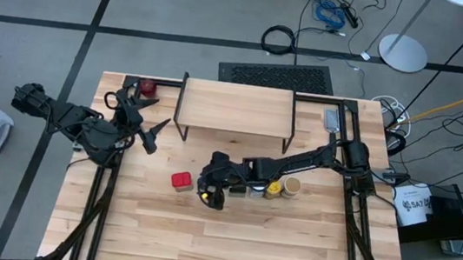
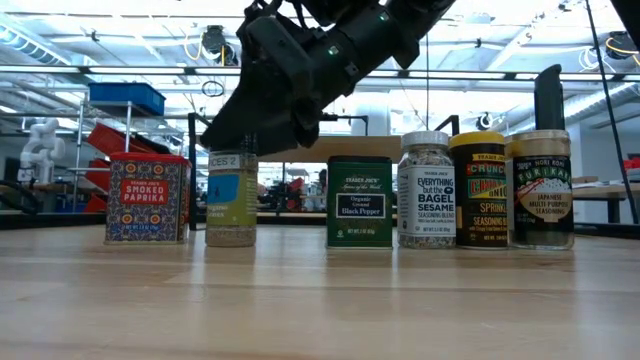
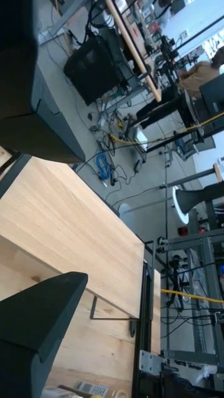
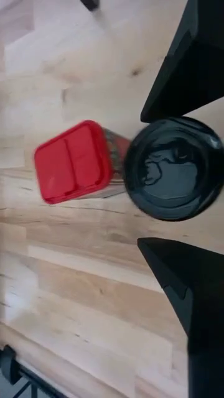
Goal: Shelf spices
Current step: Remove the black seasoning bottle from the shelf
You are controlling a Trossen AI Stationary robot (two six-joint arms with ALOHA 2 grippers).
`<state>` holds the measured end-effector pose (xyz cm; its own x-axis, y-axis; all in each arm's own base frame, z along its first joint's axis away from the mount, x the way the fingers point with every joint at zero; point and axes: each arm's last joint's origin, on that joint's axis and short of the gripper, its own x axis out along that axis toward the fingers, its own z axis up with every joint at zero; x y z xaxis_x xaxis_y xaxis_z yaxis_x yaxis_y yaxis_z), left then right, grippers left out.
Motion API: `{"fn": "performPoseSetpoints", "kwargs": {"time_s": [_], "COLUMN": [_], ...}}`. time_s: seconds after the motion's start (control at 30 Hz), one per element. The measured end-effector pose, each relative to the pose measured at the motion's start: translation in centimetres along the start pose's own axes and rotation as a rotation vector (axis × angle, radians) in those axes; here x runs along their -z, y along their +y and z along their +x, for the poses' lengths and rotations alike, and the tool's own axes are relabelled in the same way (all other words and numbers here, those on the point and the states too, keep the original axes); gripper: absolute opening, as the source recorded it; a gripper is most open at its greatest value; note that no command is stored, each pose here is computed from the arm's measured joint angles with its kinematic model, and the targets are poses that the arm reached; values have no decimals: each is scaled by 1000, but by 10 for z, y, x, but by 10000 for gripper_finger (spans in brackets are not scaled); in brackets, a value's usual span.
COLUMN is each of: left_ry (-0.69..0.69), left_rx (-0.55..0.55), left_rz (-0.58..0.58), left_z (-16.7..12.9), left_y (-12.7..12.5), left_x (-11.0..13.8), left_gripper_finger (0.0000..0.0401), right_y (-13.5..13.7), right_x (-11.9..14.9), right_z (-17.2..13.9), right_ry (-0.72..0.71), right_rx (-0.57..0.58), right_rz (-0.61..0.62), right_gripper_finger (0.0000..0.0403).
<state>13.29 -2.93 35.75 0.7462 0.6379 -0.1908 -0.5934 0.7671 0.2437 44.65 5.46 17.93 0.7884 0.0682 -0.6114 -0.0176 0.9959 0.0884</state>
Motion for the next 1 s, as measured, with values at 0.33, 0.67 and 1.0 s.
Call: {"fn": "performPoseSetpoints", "kwargs": {"time_s": [0.33, 0.67, 1.0], "left_ry": [0, 0, 0], "left_rx": [1, 2, 2], "left_rz": [0, -3, -3], "left_z": [0, 0, 0], "left_y": [0, 0, 0], "left_x": [0, 0, 0], "left_gripper_finger": [310, 310, 310], "right_y": [-4, -4, -6], "right_x": [4, 4, 2], "right_z": [0, 0, 0], "right_ry": [43, 44, 32], "right_rx": [14, 12, 12], "right_rz": [24, -34, -110], "right_gripper_finger": [294, 227, 209]}}
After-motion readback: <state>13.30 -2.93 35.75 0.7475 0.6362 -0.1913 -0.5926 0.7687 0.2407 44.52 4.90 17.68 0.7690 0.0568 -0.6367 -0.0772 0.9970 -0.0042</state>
